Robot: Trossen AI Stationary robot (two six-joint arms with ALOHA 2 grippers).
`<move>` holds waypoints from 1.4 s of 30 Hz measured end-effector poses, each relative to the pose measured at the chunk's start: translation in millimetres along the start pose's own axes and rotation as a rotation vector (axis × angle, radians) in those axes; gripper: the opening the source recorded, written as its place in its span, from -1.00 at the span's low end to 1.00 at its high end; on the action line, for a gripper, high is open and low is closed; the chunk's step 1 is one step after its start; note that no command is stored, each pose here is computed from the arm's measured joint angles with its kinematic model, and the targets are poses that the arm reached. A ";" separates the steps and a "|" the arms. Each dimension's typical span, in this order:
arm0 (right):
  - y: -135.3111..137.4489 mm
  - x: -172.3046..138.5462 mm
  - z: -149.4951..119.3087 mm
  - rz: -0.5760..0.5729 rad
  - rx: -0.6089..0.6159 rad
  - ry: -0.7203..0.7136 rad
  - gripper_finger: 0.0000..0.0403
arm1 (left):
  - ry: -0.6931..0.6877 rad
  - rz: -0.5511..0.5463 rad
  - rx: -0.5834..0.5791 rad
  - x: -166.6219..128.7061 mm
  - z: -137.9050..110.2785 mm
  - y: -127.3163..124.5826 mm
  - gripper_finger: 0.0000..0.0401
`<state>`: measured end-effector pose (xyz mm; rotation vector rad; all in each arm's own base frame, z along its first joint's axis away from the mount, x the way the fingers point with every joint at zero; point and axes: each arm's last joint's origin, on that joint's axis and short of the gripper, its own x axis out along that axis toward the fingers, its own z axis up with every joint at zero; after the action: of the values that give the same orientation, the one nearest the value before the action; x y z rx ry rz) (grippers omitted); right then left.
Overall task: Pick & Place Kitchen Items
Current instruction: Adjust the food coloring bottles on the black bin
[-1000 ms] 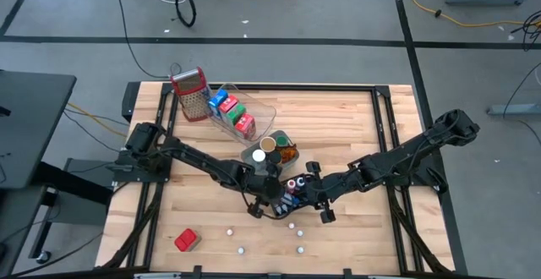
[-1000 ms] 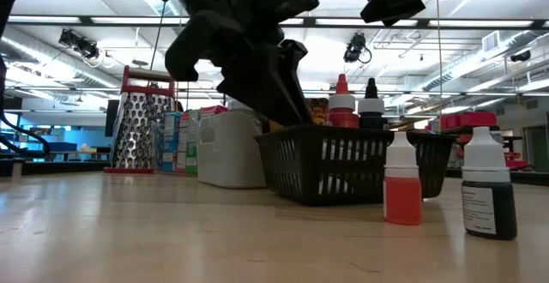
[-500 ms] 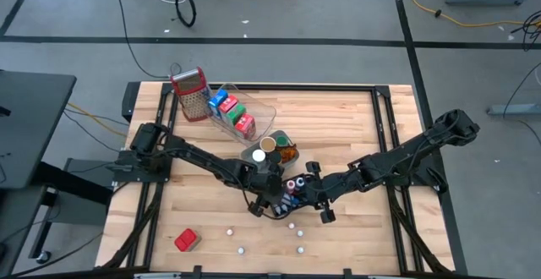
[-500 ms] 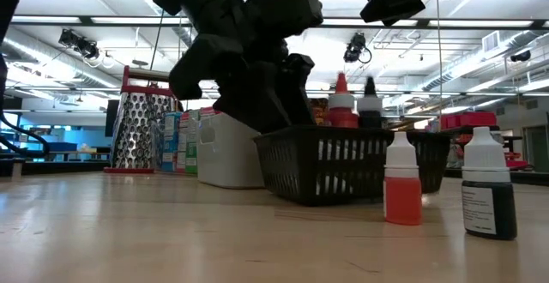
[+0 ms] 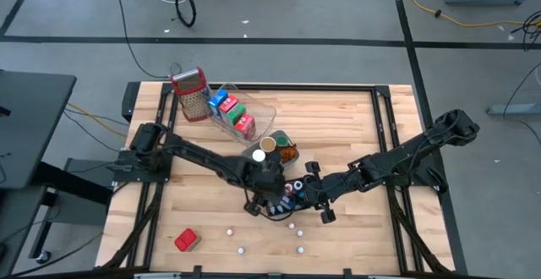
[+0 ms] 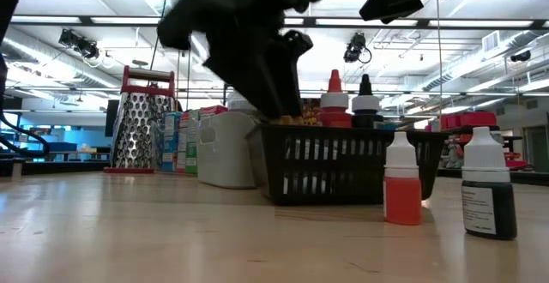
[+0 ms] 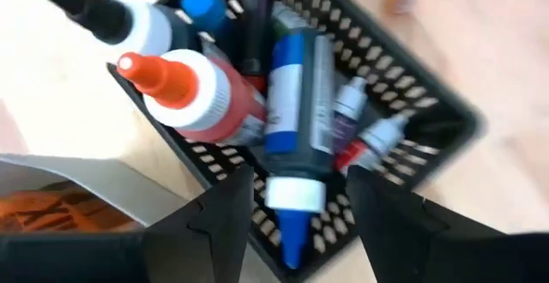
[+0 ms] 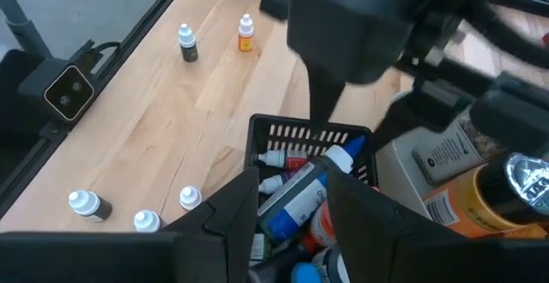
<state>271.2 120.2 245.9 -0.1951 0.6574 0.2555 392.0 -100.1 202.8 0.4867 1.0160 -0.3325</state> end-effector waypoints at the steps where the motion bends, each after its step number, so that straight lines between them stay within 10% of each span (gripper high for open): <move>1: 0.0 0.0 0.0 0.000 0.000 0.000 -0.26 | 0.005 -0.024 -0.011 -3.2 1.7 0.6 -0.02; 34: 0.1 0.0 0.9 0.008 0.004 -0.011 -0.26 | 0.077 -0.020 0.117 28.1 -6.0 0.5 -0.33; 42: 0.1 0.0 1.2 0.008 0.004 -0.013 -0.26 | 0.071 -0.024 0.242 32.6 -10.6 0.4 -0.11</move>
<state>271.9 120.6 246.8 -0.1866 0.6454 0.2627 400.5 -95.5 170.0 0.7086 1.0567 -0.4650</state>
